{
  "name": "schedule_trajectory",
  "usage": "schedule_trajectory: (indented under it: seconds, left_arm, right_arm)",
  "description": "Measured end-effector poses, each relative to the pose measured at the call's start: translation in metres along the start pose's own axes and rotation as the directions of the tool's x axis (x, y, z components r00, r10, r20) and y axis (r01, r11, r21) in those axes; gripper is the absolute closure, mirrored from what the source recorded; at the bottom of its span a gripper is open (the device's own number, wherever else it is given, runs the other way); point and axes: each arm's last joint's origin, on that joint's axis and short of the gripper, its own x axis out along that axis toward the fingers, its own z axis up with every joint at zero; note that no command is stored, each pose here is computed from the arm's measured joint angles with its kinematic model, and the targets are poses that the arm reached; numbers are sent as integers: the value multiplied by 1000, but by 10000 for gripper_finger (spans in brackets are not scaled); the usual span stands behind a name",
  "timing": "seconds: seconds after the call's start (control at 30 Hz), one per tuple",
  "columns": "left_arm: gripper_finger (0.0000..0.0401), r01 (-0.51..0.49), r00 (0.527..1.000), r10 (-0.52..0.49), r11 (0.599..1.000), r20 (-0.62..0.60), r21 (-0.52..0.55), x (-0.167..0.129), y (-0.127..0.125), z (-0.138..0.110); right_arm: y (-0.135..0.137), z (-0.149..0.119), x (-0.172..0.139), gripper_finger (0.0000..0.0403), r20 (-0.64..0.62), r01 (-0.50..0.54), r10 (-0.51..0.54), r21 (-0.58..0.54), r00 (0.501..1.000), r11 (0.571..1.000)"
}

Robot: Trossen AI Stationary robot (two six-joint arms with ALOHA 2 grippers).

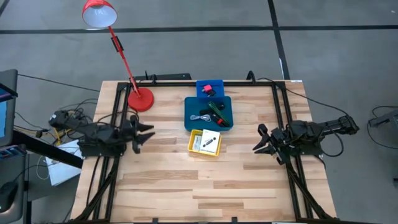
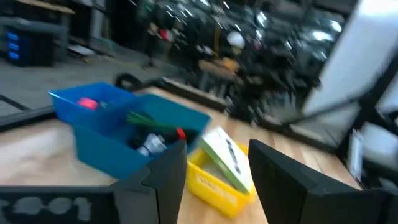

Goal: Pick and place items into bin
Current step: Return to Home Position

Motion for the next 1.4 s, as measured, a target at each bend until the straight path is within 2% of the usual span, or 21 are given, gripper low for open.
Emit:
schedule_trajectory:
  seconds: [0.13, 0.3, 1.4]
  left_arm:
    - [235, -79, 992, 83, 996, 97, -45, -1, 10, 9]
    - [235, -154, 980, 159, 987, 123, -48, 1, 16, 12]
    - [235, -160, 980, 164, 986, 117, -42, 2, 17, 11]
  right_arm:
    - [0, 0, 0, 344, 0, 0, 0, 0, 1000, 1000]
    - [-1, -2, 2, 344, 51, -10, 10, -10, 999, 1000]
    - [-1, -2, 2, 344, 56, -11, 11, -12, 998, 1000]
